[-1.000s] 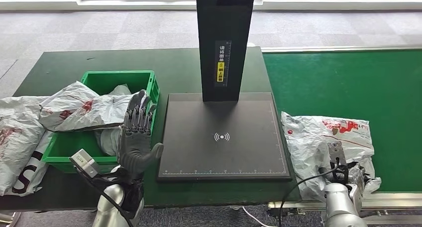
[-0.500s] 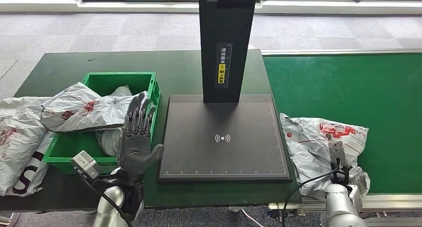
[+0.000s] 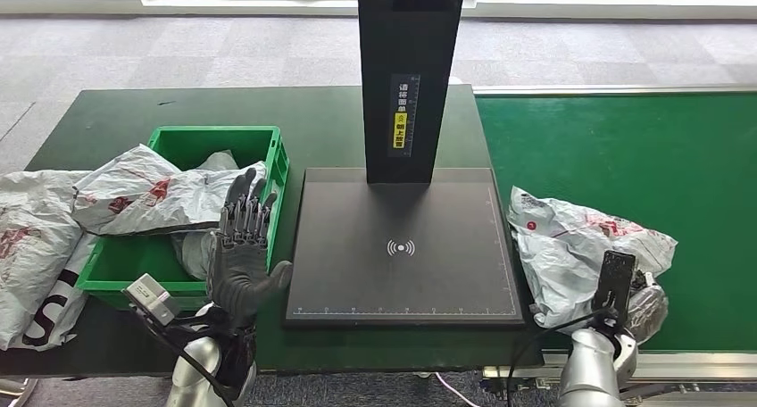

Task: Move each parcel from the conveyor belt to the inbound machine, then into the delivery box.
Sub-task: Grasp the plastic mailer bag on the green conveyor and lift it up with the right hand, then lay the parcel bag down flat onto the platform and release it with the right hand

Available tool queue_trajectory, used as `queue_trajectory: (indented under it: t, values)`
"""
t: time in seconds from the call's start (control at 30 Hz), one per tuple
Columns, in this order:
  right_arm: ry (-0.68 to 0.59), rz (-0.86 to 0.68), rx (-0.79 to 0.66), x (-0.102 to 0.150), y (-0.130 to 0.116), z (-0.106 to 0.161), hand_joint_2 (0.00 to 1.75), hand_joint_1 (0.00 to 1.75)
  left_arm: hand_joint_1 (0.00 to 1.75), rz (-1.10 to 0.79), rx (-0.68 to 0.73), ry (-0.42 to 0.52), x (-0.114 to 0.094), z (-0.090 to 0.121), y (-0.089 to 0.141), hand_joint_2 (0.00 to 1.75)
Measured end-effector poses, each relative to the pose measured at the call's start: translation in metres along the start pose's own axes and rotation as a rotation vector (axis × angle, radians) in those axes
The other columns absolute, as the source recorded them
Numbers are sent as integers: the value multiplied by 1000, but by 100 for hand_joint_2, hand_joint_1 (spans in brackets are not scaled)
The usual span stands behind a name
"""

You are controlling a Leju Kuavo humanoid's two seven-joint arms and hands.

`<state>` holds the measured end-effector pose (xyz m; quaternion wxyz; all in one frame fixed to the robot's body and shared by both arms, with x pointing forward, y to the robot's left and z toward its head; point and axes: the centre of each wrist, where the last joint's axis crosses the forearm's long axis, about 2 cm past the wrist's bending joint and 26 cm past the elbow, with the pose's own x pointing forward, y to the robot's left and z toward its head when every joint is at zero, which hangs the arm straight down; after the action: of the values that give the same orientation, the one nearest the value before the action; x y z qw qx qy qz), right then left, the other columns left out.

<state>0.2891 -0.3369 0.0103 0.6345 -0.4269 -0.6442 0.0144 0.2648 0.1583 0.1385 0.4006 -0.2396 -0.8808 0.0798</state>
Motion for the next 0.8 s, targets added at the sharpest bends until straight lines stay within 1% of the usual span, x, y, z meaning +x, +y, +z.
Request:
queue_trajectory:
  t: [0.13,0.27,0.33,0.5,0.57,0.67,0.73,0.8]
  values:
    - [-52,-4,-116,11,-9,11,175,175,0,4,-6,1,0,0,0,175]
    - [-214,17,-226,43,-22,20,175,175,0,3,-12,8,-1,1,0,175]
    - [-278,7,-255,59,-26,20,175,175,0,3,-13,10,-2,1,0,175]
    - [-390,7,-334,85,-38,14,175,175,0,7,-13,13,-3,1,0,175]
    - [-455,9,-360,99,-43,13,175,175,0,9,-12,16,-3,2,0,175]
    - [-565,7,-359,129,-45,13,175,175,0,7,-5,24,-5,3,1,175]
    - [-639,-8,-321,150,-37,17,175,175,0,3,3,29,-6,4,3,175]
    - [-701,-46,-255,171,-23,23,175,175,0,0,8,33,-6,5,4,175]
